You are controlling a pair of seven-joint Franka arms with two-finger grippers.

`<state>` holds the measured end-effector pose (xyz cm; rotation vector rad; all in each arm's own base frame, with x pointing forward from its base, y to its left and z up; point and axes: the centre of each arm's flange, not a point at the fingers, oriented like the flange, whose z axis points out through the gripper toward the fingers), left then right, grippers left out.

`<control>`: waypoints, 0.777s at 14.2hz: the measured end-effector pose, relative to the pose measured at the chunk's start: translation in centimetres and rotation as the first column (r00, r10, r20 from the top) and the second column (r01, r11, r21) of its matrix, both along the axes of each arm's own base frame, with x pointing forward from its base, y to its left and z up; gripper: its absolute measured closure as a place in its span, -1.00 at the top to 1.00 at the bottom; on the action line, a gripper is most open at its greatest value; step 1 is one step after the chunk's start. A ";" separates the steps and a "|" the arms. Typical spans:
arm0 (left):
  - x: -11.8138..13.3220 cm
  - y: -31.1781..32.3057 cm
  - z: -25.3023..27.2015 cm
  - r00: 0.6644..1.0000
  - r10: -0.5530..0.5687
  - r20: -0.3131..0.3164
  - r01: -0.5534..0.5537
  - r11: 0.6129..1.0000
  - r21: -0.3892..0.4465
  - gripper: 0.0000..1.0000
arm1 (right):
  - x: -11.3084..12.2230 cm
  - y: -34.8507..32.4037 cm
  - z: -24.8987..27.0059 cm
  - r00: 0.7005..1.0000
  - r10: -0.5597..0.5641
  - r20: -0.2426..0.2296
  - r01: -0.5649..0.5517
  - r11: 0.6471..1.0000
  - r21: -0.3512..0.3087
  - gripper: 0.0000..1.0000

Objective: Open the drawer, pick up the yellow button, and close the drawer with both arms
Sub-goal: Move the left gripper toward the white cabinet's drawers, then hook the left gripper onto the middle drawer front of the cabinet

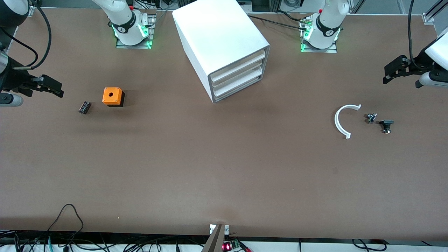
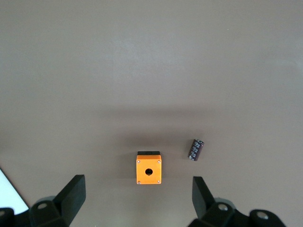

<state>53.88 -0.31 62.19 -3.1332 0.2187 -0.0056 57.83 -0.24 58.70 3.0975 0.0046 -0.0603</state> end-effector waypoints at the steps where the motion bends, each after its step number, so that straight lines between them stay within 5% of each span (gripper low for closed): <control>1: 0.2 -0.6 -0.5 1.000 -0.011 -0.012 0.011 1.000 -0.001 1.00 | 0.0 0.0 0.0 1.000 0.000 0.000 0.000 1.000 0.000 1.00; 8: 4.3 -2.5 -8.8 0.984 -0.052 -0.172 0.043 0.998 -0.055 1.00 | -0.2 -0.1 0.1 1.000 -0.002 -0.001 0.002 1.000 0.000 1.00; 11: 4.8 -4.5 -13.4 0.953 -0.080 -0.292 0.032 0.986 -0.166 1.00 | -0.7 -0.2 0.1 1.000 -0.002 -0.004 0.002 1.000 0.002 1.00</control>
